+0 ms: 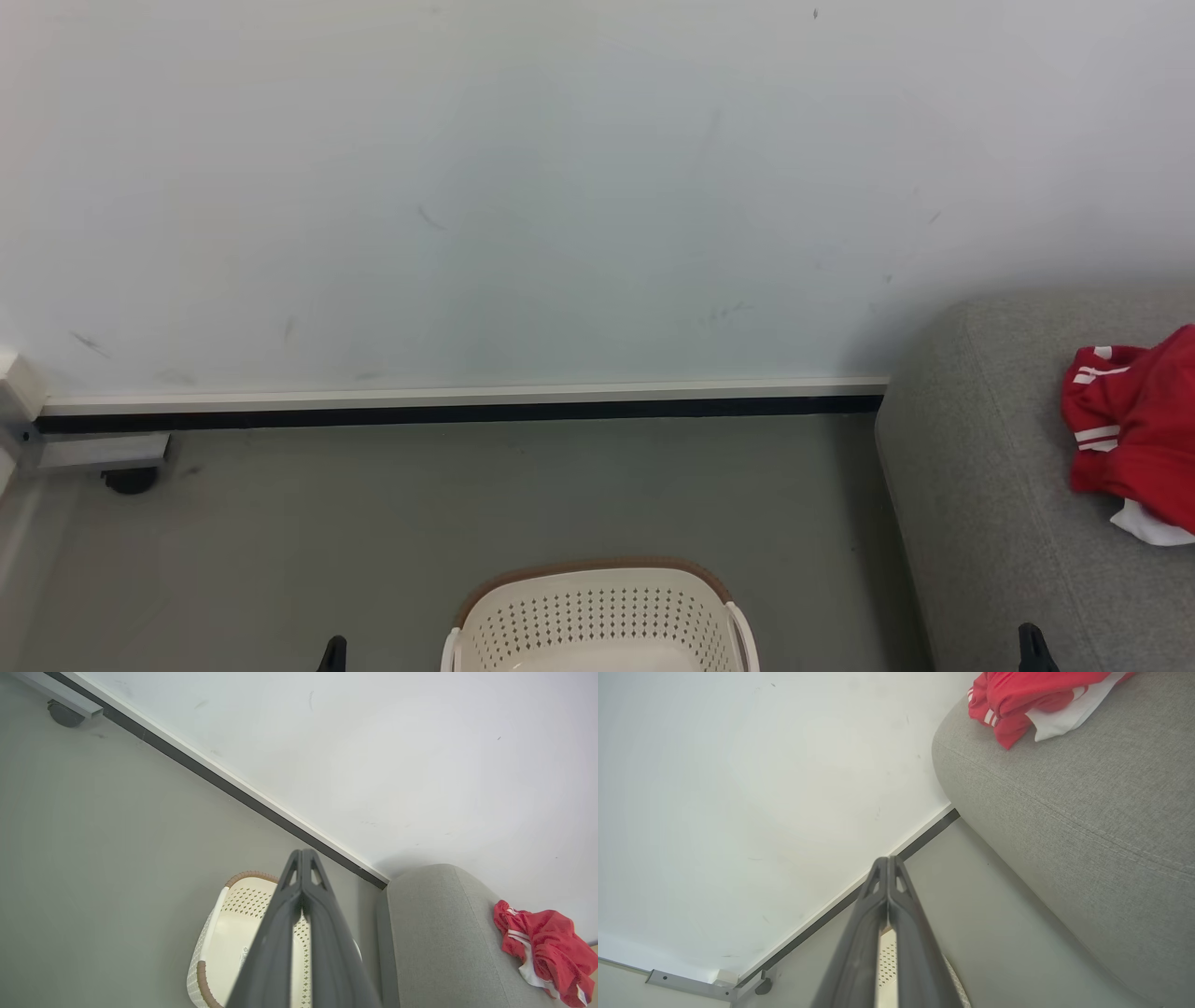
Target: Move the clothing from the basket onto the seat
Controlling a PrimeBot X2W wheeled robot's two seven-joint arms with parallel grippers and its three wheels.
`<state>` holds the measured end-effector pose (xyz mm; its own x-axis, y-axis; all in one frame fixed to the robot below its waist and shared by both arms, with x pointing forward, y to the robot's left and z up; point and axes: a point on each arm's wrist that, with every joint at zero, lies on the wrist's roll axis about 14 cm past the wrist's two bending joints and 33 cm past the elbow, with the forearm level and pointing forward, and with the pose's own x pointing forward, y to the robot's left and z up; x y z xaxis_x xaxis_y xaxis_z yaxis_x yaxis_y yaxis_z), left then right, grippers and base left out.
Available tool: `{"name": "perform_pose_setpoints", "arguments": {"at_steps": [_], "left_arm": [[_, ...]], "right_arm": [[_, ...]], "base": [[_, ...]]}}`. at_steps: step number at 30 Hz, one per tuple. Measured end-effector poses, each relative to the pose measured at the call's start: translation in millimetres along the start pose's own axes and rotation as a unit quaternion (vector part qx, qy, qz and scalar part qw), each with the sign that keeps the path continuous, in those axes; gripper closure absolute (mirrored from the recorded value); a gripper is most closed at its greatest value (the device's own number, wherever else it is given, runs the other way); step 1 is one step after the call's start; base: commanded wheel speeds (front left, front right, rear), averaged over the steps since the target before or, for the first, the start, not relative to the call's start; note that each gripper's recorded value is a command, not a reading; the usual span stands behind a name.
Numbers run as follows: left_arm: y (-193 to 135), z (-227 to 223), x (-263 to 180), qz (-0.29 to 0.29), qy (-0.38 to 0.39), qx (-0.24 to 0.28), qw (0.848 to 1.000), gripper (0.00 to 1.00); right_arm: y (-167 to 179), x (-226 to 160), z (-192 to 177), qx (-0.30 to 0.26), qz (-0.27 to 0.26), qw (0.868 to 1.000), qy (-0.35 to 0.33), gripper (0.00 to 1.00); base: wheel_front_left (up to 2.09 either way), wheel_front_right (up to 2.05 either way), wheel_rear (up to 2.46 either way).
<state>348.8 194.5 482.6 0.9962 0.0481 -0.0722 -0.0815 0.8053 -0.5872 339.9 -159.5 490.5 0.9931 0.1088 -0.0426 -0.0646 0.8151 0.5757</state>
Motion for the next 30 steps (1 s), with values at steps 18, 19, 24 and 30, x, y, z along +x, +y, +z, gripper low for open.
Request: {"name": "perform_pose_setpoints", "arguments": {"at_steps": [18, 19, 24, 30], "left_arm": [[-7.7, -0.9, 9.3, -0.009, 0.016, -0.121, 0.993, 1.0], [-8.0, -1.0, 9.7, -0.009, 0.016, -0.129, 0.992, 1.0], [-11.2, -0.9, 12.4, -0.013, 0.021, -0.158, 0.987, 1.0], [-16.6, 0.0, 16.7, -0.021, 0.025, -0.196, 0.98, 1.0]], "right_arm": [[-14.7, -1.5, 13.7, 0.128, -0.022, 0.991, -0.024, 1.0], [-15.4, -1.7, 14.4, 0.133, -0.023, 0.99, -0.026, 1.0], [-18.7, -2.3, 18.7, 0.164, -0.026, 0.986, -0.034, 1.0], [-23.7, -3.1, 23.7, 0.204, -0.031, 0.977, -0.045, 1.0]], "base": [[0.0, 0.0, 0.0], [0.0, 0.0, 0.0], [0.0, 0.0, 0.0], [0.0, 0.0, 0.0]]}}
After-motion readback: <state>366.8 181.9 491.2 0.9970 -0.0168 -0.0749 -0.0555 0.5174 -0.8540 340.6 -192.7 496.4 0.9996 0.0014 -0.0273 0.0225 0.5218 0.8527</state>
